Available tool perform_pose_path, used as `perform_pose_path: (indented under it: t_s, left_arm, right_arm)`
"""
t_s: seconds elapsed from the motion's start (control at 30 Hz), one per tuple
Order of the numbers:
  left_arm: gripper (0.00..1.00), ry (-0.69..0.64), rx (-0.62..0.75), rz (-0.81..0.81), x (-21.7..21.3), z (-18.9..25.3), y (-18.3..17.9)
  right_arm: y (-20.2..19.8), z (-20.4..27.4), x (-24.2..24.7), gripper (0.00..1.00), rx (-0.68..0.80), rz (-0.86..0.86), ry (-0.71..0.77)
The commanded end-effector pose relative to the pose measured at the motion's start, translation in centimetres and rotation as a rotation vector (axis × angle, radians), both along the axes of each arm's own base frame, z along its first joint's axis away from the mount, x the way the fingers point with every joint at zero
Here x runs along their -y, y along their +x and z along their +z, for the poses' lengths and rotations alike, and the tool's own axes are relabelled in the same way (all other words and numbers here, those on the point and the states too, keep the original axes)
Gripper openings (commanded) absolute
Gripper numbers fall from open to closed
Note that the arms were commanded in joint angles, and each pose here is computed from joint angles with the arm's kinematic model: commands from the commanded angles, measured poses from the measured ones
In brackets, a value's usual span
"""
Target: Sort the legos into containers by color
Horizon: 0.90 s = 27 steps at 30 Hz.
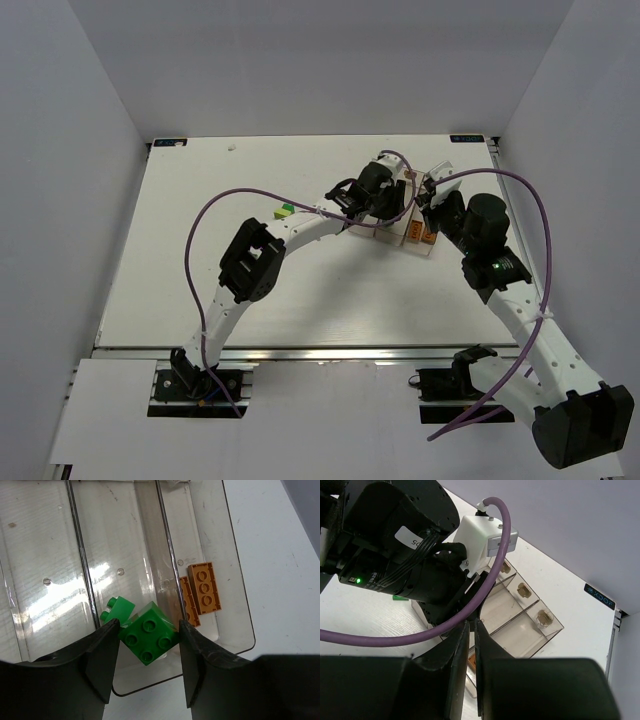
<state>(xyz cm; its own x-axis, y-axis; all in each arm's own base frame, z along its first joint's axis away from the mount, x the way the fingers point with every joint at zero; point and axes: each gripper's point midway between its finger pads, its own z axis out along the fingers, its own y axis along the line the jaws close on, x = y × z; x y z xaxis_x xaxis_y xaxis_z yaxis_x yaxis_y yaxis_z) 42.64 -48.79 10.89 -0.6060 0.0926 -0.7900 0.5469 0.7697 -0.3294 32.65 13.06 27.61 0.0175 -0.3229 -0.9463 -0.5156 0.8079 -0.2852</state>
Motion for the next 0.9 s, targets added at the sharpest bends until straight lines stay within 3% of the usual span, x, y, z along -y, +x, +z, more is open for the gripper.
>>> perform_pose_path:
  t_s: [0.0, 0.17, 0.47, 0.67, 0.7, 0.73, 0.8, 0.87]
  left_arm:
    - [0.59, -0.045, 0.056, 0.01, -0.3, 4.8, -0.2]
    - [0.65, -0.043, 0.063, 0.008, -0.8, 5.8, -0.7]
    - [0.67, -0.016, 0.105, 0.015, -2.6, 7.6, -1.4]
    - [0.7, 0.029, 0.099, 0.1, -8.7, 9.4, -1.5]
    - [0.7, 0.058, 0.071, 0.111, -10.3, 7.9, -2.1]
    - [0.71, 0.025, 0.09, 0.125, -11.7, 10.2, -2.7]
    - [0.72, 0.022, 0.041, 0.15, -15.1, 8.4, -3.6]
    - [0.76, -0.037, 0.079, 0.196, -18.5, 11.4, -4.2]
  right_arm:
    - [0.1, 0.8, -0.5, 0.16, 0.041, 0.024, 0.006]
    - [0.2, 0.8, -0.5, 0.18, 0.041, 0.02, 0.005]
    - [0.3, 0.6, -0.5, 0.19, 0.034, 0.023, -0.001]
    - [0.2, 0.1, -0.8, 0.23, 0.018, 0.05, -0.009]
    - [0.1, 0.0, -1.1, 0.24, 0.013, 0.066, -0.014]
    - [0.1, -0.3, -1.2, 0.25, 0.004, 0.074, -0.017]
    - [0.0, -1.0, -1.7, 0.34, -0.017, 0.107, -0.025]
    - [-0.1, -1.5, -2.1, 0.46, -0.036, 0.132, -0.03]
